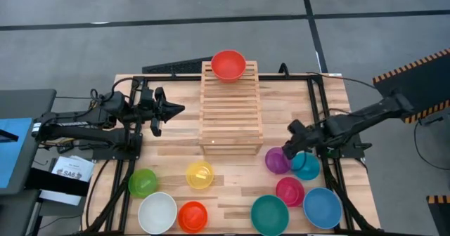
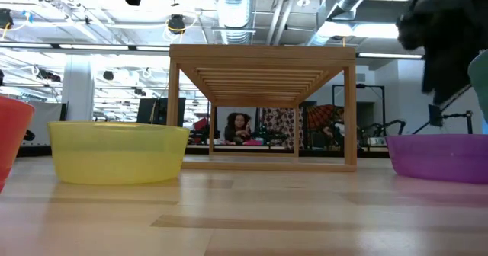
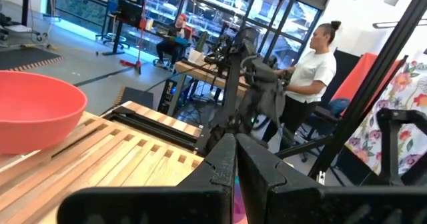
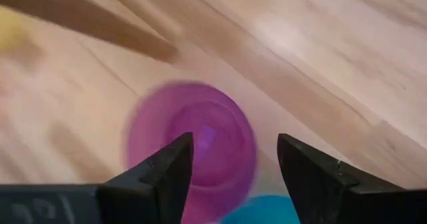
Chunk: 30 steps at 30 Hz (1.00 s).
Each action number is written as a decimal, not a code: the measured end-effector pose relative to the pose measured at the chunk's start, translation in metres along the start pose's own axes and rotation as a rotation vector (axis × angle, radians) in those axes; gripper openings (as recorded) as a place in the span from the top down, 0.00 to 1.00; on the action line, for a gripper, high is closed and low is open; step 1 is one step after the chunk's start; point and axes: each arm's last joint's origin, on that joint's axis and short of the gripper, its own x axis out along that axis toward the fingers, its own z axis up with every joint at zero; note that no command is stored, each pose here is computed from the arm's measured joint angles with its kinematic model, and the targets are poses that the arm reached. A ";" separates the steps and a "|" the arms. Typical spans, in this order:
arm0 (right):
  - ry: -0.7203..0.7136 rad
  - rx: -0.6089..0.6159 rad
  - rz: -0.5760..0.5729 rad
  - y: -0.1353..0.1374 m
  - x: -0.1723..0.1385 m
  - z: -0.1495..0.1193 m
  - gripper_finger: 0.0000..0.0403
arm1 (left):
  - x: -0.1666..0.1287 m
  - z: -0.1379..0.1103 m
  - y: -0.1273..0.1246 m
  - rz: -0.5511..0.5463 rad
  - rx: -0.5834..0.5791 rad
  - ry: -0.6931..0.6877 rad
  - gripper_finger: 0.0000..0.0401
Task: Place and stack bowls onto a shelf
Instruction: Put the small purple bowl on the shelf
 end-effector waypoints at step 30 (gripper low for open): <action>0.207 -0.087 -0.126 0.028 0.042 -0.003 0.94 | 0.000 0.000 0.000 0.003 0.010 0.000 1.00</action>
